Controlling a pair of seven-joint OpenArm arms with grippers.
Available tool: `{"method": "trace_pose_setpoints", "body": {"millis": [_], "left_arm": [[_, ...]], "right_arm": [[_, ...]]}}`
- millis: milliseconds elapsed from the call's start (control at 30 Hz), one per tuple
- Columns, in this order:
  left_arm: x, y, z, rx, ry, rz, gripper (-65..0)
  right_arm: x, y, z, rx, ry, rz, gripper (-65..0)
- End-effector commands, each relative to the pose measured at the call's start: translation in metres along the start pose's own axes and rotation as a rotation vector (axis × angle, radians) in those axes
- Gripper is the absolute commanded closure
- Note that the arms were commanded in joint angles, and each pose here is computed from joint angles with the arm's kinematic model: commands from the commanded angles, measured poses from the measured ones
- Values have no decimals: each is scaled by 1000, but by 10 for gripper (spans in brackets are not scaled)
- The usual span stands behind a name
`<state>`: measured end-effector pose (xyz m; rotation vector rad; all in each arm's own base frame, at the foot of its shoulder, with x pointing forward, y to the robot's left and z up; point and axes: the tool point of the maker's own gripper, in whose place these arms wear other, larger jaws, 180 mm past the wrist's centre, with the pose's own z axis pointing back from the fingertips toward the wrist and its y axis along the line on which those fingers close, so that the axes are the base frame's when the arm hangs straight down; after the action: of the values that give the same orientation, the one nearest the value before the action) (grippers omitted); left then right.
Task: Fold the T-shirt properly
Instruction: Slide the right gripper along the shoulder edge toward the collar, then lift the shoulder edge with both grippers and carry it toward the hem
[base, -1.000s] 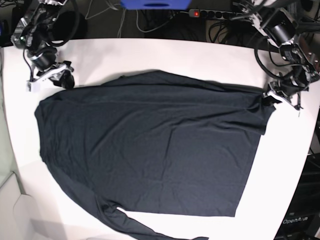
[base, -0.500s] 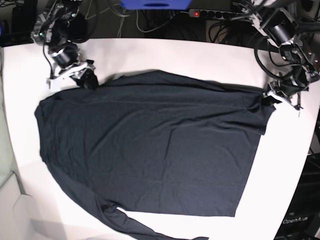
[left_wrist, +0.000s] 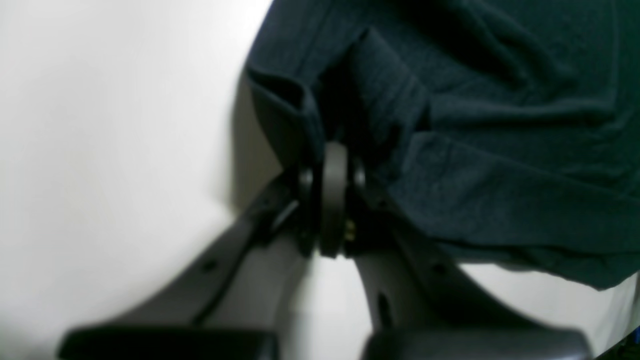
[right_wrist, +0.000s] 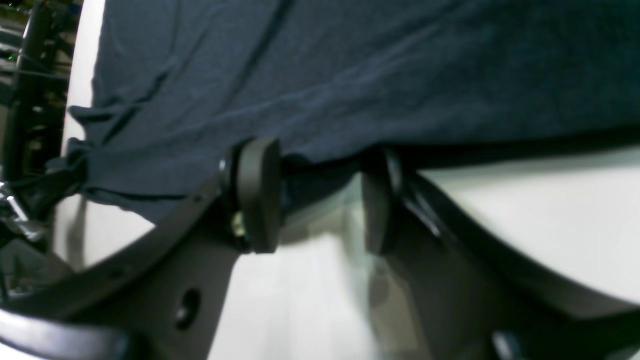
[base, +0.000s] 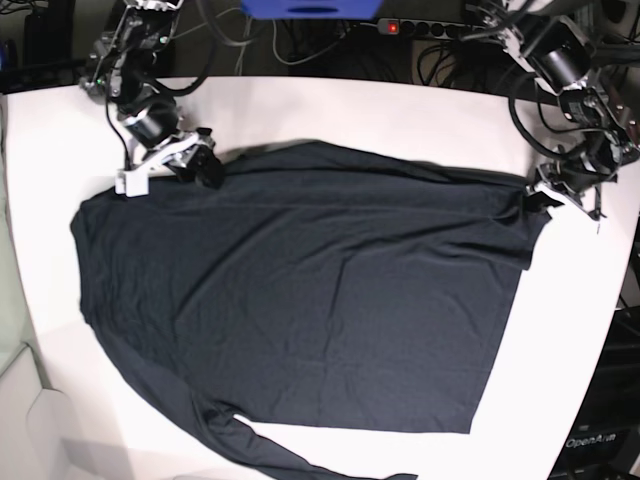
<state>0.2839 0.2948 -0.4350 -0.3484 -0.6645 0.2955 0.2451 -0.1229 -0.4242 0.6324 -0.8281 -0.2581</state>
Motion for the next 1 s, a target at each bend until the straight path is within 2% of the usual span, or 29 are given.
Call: {"method": "trace_pose_setpoints", "body": {"millis": [0, 100, 167, 333, 400, 600, 800, 967], "left_arm": [[-6, 8, 3, 39, 51, -14, 0], [-7, 8, 3, 39, 56, -14, 0], [-7, 8, 3, 39, 56, -14, 0], [-6, 7, 3, 35, 52, -13, 0], [-6, 7, 3, 34, 51, -13, 0], [13, 0, 1, 21, 15, -21, 0], [44, -12, -2, 1, -38, -39, 0], [57, -20, -4, -13, -37, -48, 0]], "right_arm": [[-4, 2, -5, 2, 37, 10, -280], [-12, -1, -12, 8, 56, -19, -277], [-12, -2, -15, 12, 61, -28, -244], [-6, -1, -17, 16, 52, -19, -47], [-6, -4, -15, 10, 60, -10, 0], [7, -10, -7, -8, 46, 38, 0], [37, 11, -4, 20, 0, 159, 0], [48, 27, -10, 58, 16, 230, 0]]}}
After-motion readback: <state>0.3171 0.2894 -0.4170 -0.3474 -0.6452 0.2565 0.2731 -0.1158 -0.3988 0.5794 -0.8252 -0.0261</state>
